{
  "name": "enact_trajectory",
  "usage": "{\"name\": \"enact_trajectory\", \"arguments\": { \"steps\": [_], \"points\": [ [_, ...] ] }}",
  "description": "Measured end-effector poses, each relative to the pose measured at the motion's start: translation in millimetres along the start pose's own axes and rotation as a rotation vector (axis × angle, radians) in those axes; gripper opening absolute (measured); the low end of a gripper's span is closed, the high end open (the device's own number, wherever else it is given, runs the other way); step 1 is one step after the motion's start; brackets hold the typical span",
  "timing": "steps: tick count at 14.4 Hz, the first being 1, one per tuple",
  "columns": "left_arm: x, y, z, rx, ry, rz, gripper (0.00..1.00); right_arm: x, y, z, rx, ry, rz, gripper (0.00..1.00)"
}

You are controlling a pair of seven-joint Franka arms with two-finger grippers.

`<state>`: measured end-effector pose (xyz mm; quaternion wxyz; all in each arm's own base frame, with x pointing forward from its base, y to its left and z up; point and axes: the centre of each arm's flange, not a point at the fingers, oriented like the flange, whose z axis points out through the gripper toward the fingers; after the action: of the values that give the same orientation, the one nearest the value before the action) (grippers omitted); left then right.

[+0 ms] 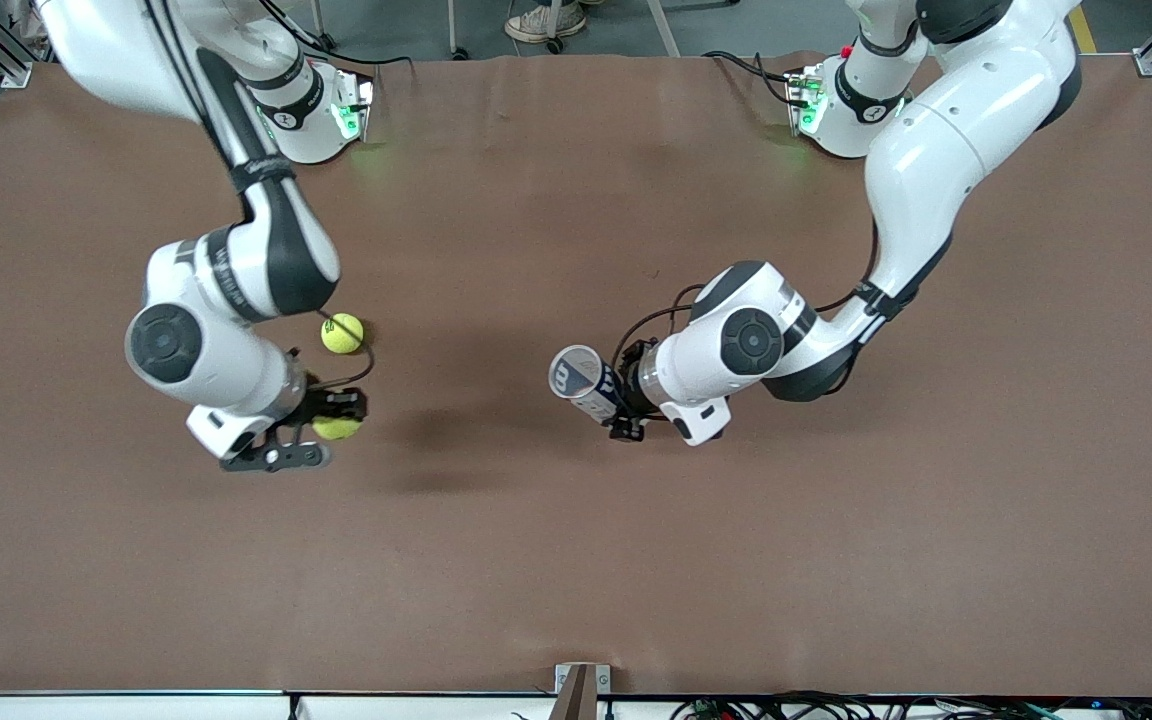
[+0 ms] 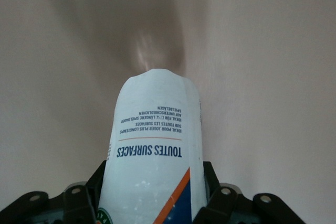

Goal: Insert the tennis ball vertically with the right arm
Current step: 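Lift the can with the left gripper, opening toward the right gripper, then push the held tennis ball into the can opening with the right gripper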

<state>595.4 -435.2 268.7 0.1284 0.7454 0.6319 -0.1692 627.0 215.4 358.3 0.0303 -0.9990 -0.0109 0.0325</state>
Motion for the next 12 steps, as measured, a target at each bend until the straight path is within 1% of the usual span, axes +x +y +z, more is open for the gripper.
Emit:
{"name": "enact_trajectory", "arguments": {
  "steps": [2, 5, 7, 11, 12],
  "points": [
    [-11, -1, 5, -0.007, -0.028, -0.001, 0.72, -21, -54, -5, 0.029, -0.007, 0.055, 0.64],
    [-16, -2, 9, -0.010, -0.060, -0.007, 0.72, -46, -108, -8, 0.110, -0.040, 0.129, 0.64],
    [-17, -2, 11, -0.006, -0.065, -0.007, 0.72, -51, -118, -17, 0.157, -0.049, 0.152, 0.64],
    [-14, -2, 18, 0.004, -0.068, 0.004, 0.72, -59, -120, -54, 0.183, -0.047, 0.201, 0.64],
    [-13, -2, 21, 0.008, -0.069, 0.005, 0.72, -59, -124, -64, 0.192, -0.040, 0.217, 0.64]
  ]
}}
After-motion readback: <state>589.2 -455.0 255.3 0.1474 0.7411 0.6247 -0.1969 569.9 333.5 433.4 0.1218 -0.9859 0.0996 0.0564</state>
